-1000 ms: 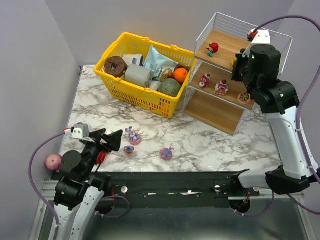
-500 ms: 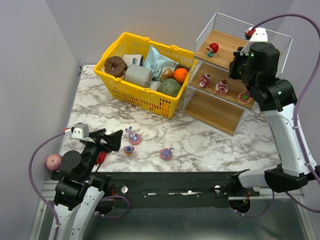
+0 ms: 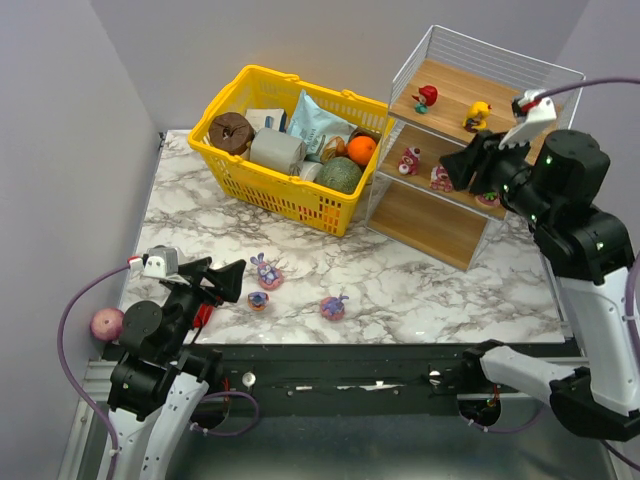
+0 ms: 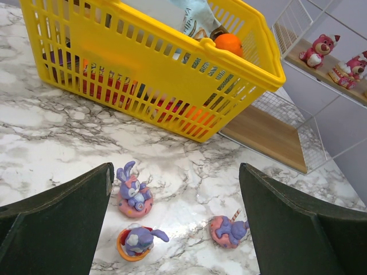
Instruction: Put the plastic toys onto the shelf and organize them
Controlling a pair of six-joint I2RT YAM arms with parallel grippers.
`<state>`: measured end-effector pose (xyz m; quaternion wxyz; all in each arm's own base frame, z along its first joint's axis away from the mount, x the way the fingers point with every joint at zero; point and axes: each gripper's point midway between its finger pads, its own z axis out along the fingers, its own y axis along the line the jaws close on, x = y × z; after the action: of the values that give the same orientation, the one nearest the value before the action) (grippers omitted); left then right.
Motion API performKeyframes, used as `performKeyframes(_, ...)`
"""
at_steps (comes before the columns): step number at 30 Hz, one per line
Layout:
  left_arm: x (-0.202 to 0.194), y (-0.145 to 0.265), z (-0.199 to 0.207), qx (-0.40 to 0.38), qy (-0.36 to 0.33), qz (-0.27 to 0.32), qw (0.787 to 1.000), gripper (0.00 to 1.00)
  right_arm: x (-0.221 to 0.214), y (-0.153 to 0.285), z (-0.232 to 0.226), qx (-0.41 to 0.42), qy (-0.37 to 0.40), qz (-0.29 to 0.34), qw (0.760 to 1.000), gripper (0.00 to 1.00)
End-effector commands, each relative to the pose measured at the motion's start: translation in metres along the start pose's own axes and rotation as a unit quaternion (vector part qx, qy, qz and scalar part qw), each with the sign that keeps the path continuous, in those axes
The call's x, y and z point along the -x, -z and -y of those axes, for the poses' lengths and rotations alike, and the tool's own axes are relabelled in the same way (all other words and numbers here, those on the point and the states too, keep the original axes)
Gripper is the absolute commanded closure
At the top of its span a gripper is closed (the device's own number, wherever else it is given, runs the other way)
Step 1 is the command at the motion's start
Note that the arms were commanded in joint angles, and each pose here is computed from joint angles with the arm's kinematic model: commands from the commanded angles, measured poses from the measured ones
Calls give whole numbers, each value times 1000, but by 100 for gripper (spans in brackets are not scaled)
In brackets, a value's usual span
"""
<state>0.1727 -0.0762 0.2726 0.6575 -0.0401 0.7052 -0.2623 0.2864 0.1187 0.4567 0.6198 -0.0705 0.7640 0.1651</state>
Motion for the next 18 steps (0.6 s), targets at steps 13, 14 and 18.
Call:
performKeyframes(13, -6, -5, -4, 12, 1, -15, 1000, 1, -172, -11, -75, 112, -29, -92, 989, 23)
performKeyframes(14, -6, -5, -4, 12, 1, -15, 1000, 1, -177, -13, -82, 119, -29, -87, 989, 22)
performKeyframes(18, -6, -5, -4, 12, 1, -14, 1000, 1, -235, -16, -110, 155, -10, -118, 981, 14)
